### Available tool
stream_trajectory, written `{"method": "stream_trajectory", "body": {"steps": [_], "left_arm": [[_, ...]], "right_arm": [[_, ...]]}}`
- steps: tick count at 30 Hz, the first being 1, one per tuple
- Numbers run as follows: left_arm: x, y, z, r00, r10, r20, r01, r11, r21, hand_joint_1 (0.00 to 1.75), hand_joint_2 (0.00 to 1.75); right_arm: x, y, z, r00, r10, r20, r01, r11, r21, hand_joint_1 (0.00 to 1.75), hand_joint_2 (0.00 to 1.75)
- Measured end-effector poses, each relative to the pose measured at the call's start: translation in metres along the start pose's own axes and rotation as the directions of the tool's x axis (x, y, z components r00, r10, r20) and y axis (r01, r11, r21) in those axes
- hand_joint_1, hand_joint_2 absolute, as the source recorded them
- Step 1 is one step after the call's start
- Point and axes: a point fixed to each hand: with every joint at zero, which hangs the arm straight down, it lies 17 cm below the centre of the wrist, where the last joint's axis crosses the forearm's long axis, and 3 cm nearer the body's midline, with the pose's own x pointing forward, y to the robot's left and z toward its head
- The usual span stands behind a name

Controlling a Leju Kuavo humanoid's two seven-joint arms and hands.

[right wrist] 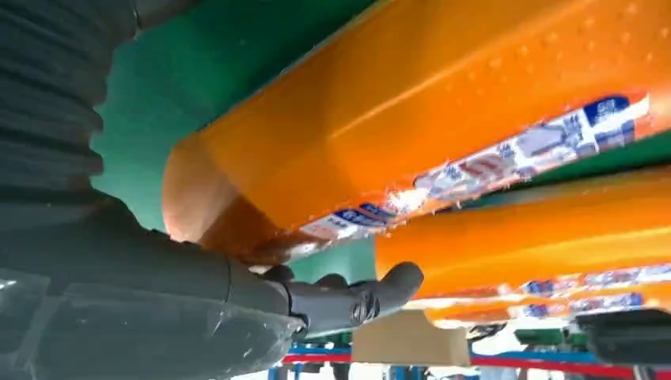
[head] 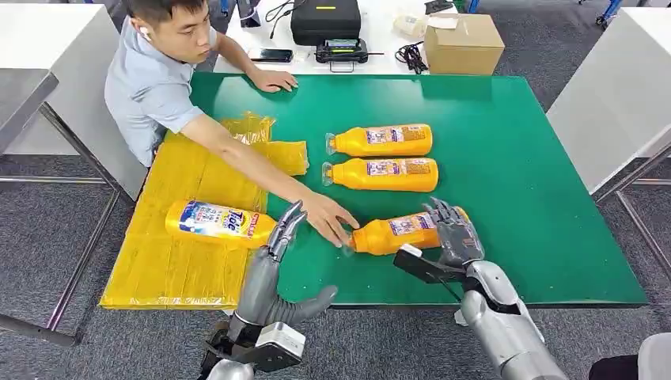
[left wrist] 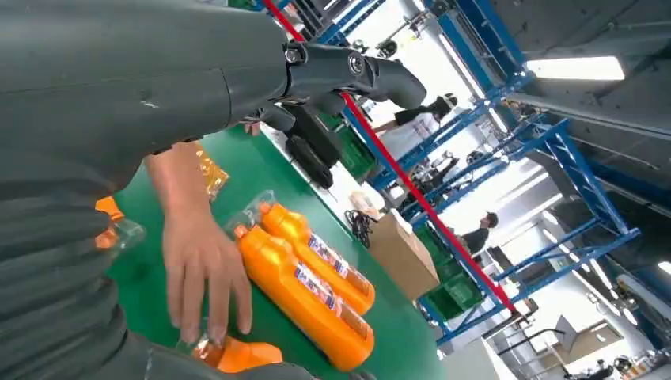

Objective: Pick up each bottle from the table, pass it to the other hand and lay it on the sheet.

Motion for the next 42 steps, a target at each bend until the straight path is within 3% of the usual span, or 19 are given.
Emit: {"method": "stream_trajectory", "body": {"steps": [15, 16, 27, 35, 40, 42], "left_arm": [[0.000, -0.002, -0.001, 1.000, -0.007, 0.005, 0.007, 1.000, -0.001, 0.00, 1.75], [0.000, -0.002, -0.001, 1.000, -0.009, 0.006, 0.009, 1.000, -0.001, 0.00, 1.75], [0.000, -0.007, -0.003, 1.000, -0.017, 0.015, 0.017, 1.000, -0.011, 0.00, 1.75], [0.001, -0.010, -0.003, 1.000, -0.017, 0.026, 0.018, 1.000, -0.018, 0.00, 1.75], [-0.001, -0.008, -0.003, 1.000, -0.002, 0.022, 0.002, 1.000, -0.005, 0.00, 1.75], [-0.001, -0.003, -0.004, 0.998, 0.061, 0.010, -0.061, 0.998, 0.027, 0.00, 1.75]], "right_arm": [[-0.014, -0.002, -0.016, 0.995, 0.095, -0.028, -0.092, 0.992, 0.081, 0.02, 1.75], [-0.016, -0.001, -0.016, 0.994, 0.101, -0.031, -0.098, 0.991, 0.093, 1.75, 1.75], [-0.030, 0.007, -0.015, 0.995, 0.099, -0.031, -0.092, 0.980, 0.177, 1.75, 1.75], [-0.032, 0.008, -0.011, 1.000, 0.013, -0.017, -0.010, 0.983, 0.185, 1.75, 1.75], [-0.024, 0.005, -0.010, 0.990, -0.142, 0.000, 0.140, 0.974, 0.177, 1.75, 1.75], [-0.020, 0.001, -0.007, 0.962, -0.272, 0.003, 0.268, 0.950, 0.158, 1.75, 1.75]]}}
